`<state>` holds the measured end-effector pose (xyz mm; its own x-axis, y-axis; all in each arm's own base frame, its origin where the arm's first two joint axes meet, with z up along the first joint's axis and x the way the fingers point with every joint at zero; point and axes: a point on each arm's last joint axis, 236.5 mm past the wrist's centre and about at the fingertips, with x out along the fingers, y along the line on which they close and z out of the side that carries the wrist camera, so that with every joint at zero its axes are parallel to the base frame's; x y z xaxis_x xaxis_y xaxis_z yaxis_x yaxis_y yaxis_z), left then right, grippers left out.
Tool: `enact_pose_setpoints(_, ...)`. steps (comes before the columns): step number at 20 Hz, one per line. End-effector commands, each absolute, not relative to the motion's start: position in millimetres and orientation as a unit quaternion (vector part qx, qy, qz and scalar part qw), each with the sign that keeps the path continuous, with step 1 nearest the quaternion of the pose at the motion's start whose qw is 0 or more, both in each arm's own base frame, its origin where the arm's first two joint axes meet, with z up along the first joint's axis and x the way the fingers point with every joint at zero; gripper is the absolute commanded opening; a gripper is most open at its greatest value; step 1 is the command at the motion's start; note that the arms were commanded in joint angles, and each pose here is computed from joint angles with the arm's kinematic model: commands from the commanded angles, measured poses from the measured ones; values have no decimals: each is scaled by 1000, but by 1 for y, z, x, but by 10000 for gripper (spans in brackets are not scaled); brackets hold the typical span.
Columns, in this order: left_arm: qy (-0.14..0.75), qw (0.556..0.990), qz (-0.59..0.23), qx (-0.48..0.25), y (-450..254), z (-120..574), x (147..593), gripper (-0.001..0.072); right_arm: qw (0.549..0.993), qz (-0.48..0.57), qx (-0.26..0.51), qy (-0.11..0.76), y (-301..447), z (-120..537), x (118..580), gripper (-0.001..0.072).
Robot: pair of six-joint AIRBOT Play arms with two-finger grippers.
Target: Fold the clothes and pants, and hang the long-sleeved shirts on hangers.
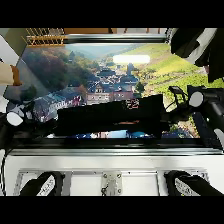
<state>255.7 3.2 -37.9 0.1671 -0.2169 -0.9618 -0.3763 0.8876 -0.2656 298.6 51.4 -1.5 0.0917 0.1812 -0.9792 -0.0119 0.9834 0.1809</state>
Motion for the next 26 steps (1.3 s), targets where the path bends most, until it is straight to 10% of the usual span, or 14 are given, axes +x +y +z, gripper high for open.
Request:
enact_pose_setpoints(1, 649, 726, 53, -223, 12, -45, 302, 10, 764, 67, 61, 638, 53, 2, 362, 12)
enact_pose_setpoints(15, 693, 689, 33, -207, 6, -92, 385, 14, 802, 79, 129, 577, 78, -43, 465, 44)
enact_pose_setpoints(17, 669, 706, 23, -232, -2, -82, 403, 554, 819, 82, 158, 546, 85, -34, 481, 586)
enact_pose_setpoints(18, 650, 716, 17, -252, -5, -71, 417, 615, 828, 84, 175, 527, 89, -25, 490, 700)
enact_pose_setpoints(26, 568, 772, -21, -284, -10, 22, 454, 614, 833, 96, 155, 523, 13, 11, 472, 700)
